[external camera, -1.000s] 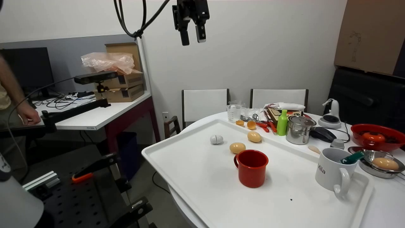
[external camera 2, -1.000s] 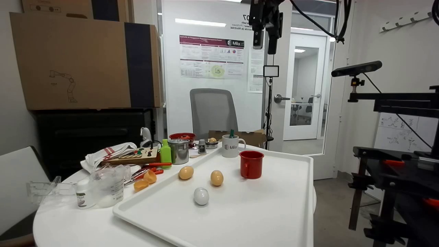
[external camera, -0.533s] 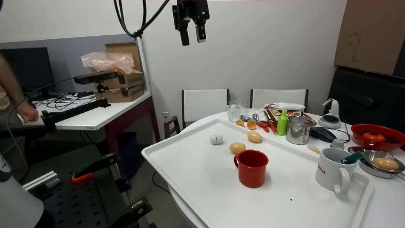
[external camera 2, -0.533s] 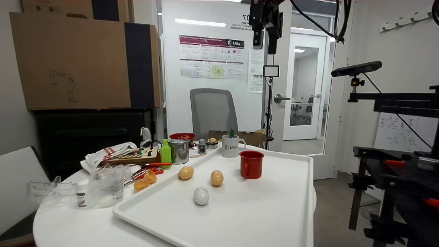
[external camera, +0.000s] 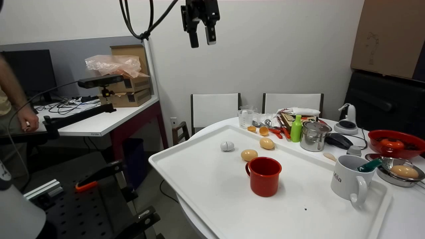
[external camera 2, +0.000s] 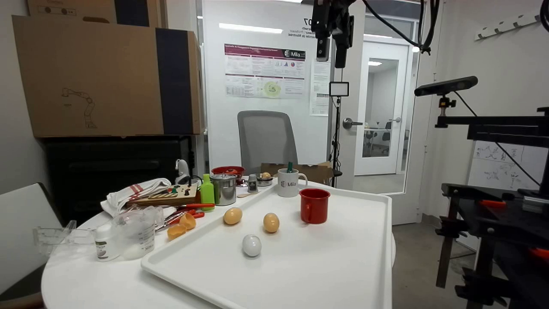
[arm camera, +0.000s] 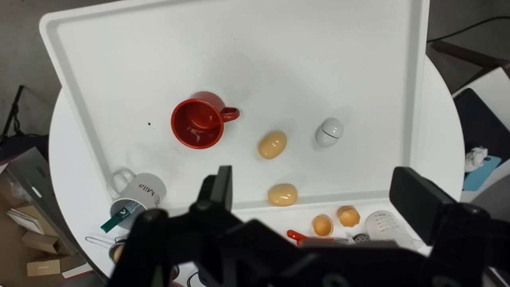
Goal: Put the egg inside the red cup.
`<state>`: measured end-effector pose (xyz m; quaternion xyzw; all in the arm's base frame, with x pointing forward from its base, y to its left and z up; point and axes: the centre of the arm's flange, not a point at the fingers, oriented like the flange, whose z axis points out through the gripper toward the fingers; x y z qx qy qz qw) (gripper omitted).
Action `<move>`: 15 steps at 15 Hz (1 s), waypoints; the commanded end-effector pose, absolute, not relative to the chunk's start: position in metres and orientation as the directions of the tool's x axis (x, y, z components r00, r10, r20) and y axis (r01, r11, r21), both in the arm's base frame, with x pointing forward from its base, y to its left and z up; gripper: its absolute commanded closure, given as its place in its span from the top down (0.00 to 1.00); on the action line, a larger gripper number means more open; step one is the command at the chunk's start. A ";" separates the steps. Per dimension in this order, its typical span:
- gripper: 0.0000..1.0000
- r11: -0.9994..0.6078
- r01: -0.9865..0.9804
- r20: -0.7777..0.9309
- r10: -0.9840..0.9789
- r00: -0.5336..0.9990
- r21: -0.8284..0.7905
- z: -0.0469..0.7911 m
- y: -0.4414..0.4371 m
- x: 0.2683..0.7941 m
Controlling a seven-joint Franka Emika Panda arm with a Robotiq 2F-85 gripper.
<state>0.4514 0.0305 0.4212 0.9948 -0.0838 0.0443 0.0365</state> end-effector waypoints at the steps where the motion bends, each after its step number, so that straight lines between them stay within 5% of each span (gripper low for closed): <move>1: 1.00 -0.985 -0.165 0.055 -0.162 0.985 0.056 0.405 0.028 0.473; 13: 1.00 -0.976 -0.190 0.003 -0.191 0.982 0.103 0.321 0.017 0.598; 15: 1.00 -0.980 -0.182 -0.013 -0.183 0.983 0.081 0.324 0.014 0.575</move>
